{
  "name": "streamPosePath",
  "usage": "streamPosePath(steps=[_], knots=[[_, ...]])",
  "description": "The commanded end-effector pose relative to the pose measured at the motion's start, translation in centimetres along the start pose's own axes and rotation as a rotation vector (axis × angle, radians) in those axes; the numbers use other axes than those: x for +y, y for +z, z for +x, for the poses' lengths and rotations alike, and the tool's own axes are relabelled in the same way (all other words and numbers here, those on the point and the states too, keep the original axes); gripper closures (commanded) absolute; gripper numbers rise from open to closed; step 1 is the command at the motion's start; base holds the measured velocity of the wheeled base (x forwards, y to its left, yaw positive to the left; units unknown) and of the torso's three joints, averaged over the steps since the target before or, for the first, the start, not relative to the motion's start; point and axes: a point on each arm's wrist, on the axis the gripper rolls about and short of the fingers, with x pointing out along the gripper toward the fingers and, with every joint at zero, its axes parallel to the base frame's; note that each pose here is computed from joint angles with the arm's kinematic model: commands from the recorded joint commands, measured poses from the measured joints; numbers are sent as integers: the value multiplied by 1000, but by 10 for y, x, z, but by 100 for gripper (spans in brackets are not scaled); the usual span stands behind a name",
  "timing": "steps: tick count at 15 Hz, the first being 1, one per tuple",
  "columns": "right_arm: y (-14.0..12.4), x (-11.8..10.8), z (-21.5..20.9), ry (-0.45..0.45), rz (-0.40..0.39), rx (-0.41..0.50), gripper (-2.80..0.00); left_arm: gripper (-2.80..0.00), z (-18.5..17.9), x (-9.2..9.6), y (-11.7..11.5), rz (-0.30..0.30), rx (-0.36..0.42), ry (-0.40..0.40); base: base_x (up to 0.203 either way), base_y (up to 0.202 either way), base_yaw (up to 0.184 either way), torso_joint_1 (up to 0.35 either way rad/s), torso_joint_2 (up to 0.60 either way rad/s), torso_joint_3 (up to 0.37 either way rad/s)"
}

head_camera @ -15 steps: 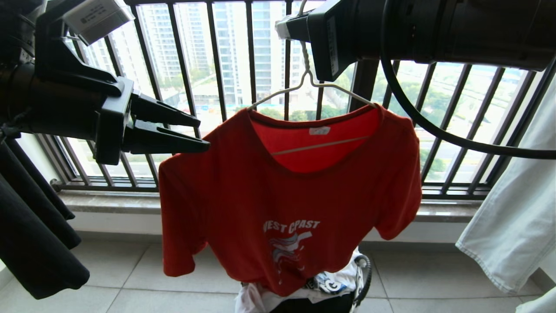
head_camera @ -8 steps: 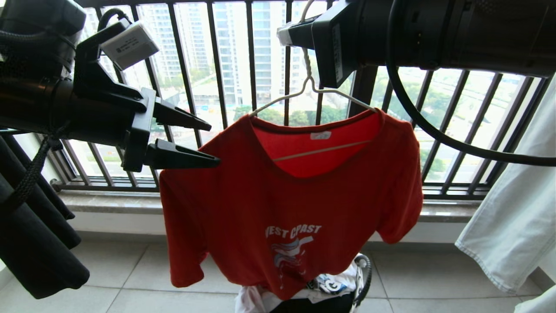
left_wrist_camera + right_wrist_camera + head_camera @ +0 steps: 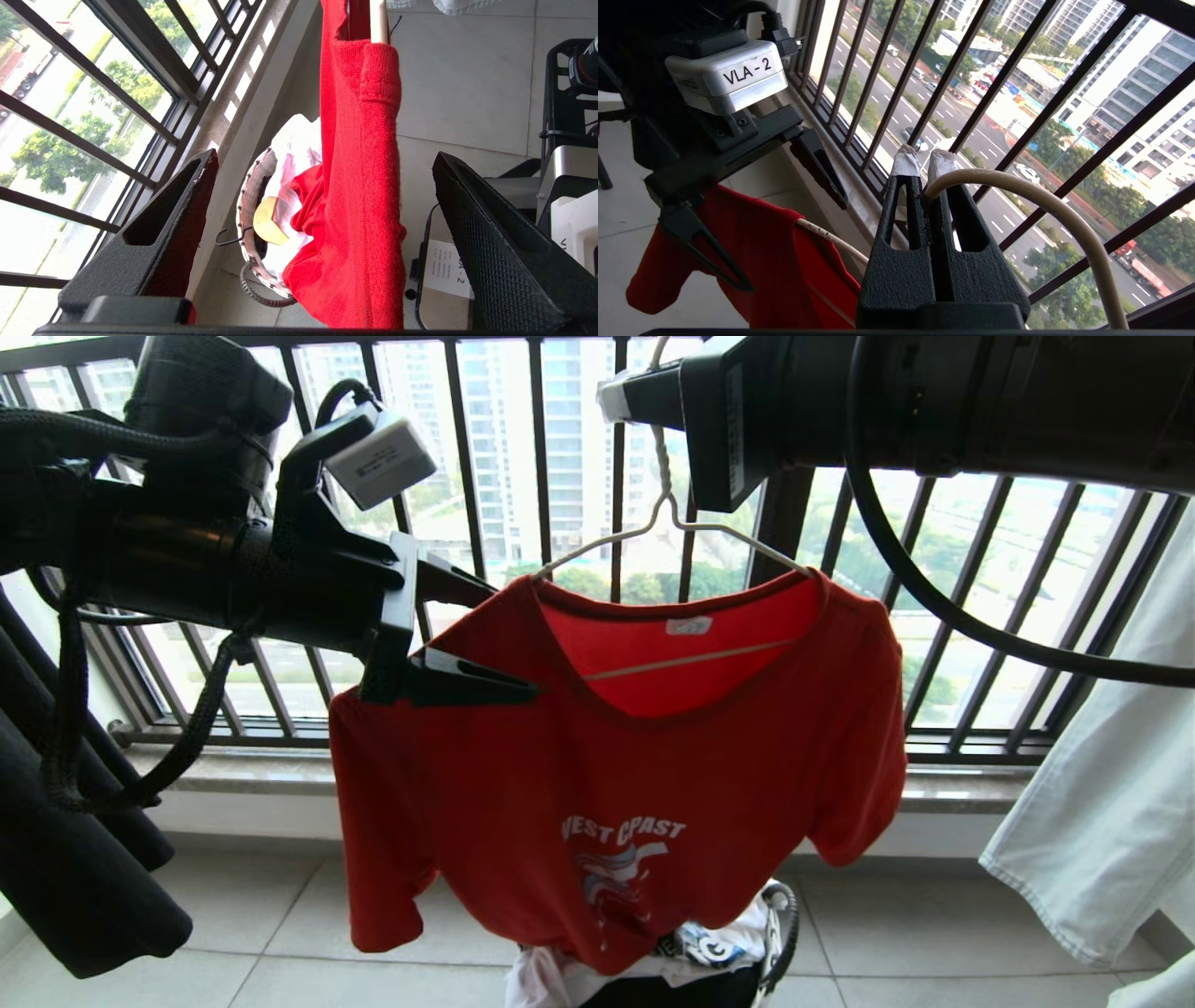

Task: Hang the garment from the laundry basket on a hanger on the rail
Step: Hang the clothes rack on the clothesline

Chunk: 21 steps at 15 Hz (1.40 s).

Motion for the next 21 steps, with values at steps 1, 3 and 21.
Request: streamPosePath(steps=[1, 3, 21], knots=[[0, 0, 0, 1, -3, -1, 0, -280, 9, 3, -4, -10, 8, -21, 0, 0, 0, 0, 0, 0], [0, 0, 0, 1, -3, -1, 0, -280, 11, 5, -4, -9, 5, -23, 0, 0, 0, 0, 0, 0], [-2, 1, 3, 0, -4, 5, 0, 0, 7, 2, 1, 5, -4, -17, 0, 0, 0, 0, 0, 0]])
